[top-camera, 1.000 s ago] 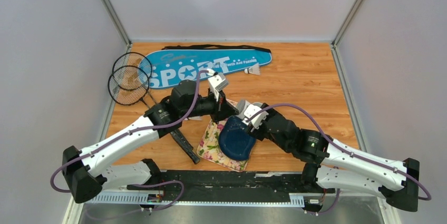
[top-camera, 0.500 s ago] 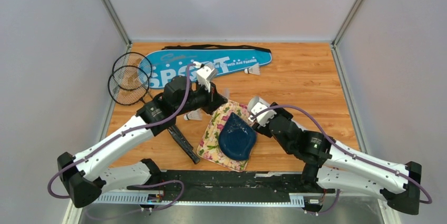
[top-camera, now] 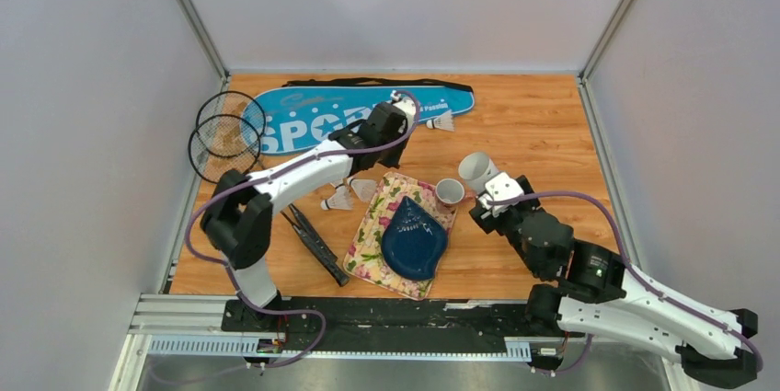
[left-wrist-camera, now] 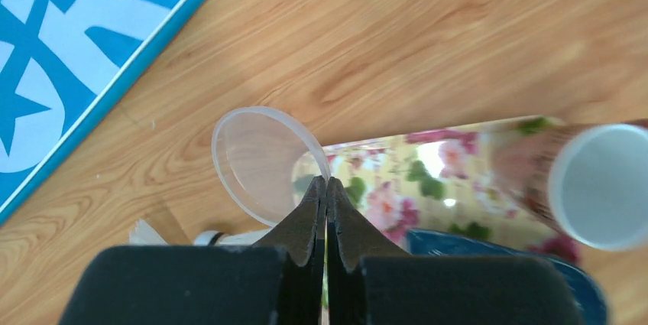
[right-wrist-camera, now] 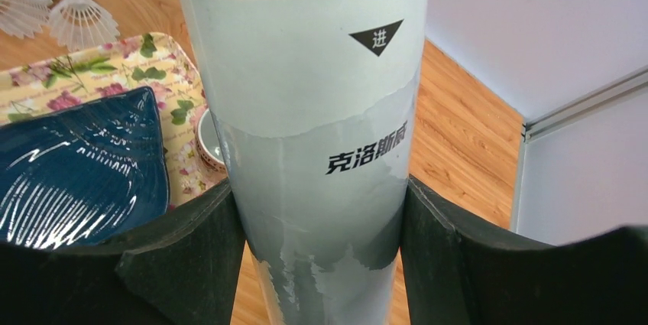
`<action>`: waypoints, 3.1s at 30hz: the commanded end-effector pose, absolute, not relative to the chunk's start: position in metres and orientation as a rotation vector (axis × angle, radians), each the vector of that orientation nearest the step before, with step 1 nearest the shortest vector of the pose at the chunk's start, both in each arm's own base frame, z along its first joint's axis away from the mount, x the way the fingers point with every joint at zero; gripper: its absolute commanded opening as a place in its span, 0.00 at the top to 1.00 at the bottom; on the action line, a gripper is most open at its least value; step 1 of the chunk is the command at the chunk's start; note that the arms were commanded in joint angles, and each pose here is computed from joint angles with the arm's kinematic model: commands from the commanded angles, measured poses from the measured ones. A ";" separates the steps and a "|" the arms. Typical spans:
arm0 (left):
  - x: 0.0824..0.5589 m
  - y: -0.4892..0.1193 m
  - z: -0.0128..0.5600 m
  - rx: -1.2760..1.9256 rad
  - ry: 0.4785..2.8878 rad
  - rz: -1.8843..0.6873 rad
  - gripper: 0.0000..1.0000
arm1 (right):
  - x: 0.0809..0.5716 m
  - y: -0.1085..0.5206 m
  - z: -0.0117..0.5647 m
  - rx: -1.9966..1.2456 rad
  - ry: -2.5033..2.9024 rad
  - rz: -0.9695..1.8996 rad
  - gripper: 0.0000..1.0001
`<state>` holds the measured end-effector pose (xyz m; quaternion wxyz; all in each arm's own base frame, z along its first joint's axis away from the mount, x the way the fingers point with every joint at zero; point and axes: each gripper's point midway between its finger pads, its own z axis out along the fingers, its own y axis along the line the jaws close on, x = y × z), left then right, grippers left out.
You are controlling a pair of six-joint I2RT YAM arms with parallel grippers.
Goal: Pack up the badminton gear
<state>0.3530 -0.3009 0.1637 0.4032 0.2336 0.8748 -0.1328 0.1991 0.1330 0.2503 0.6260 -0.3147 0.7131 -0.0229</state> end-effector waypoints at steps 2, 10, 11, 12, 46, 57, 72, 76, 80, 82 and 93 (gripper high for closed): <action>0.391 -0.292 0.125 0.655 2.208 -0.065 1.00 | 0.194 0.128 0.292 -0.576 1.551 0.075 0.68; 0.403 -0.306 0.067 0.665 2.297 -0.052 1.00 | 0.193 0.127 0.290 -0.595 1.556 0.072 0.68; 0.402 -0.307 0.065 0.671 2.300 -0.056 1.00 | 0.193 0.128 0.290 -0.594 1.555 0.076 0.68; 0.402 -0.307 0.064 0.664 2.303 -0.055 1.00 | 0.193 0.128 0.289 -0.598 1.556 0.074 0.68; 0.296 -0.207 0.094 0.493 2.385 0.212 0.34 | 0.192 0.157 0.272 -0.676 1.593 0.124 0.66; 0.324 -0.206 0.069 0.504 2.336 0.389 0.53 | 0.192 0.156 0.271 -0.673 1.597 0.118 0.66; 0.312 -0.221 0.197 0.381 2.221 -0.106 1.00 | 0.188 0.167 0.264 -0.769 1.600 0.109 0.67; 0.271 -0.235 0.272 0.475 2.121 -0.846 1.00 | 0.177 0.181 0.259 -0.887 1.574 0.175 0.67; 0.223 -0.249 0.312 0.682 2.008 -1.225 1.00 | 0.170 0.194 0.247 -0.999 1.568 0.208 0.67; 0.195 -0.262 0.325 0.806 1.948 -1.475 1.00 | 0.168 0.199 0.244 -1.027 1.562 0.216 0.67; 0.154 -0.288 0.312 0.969 1.933 -1.625 1.00 | 0.163 0.211 0.238 -1.107 1.550 0.248 0.67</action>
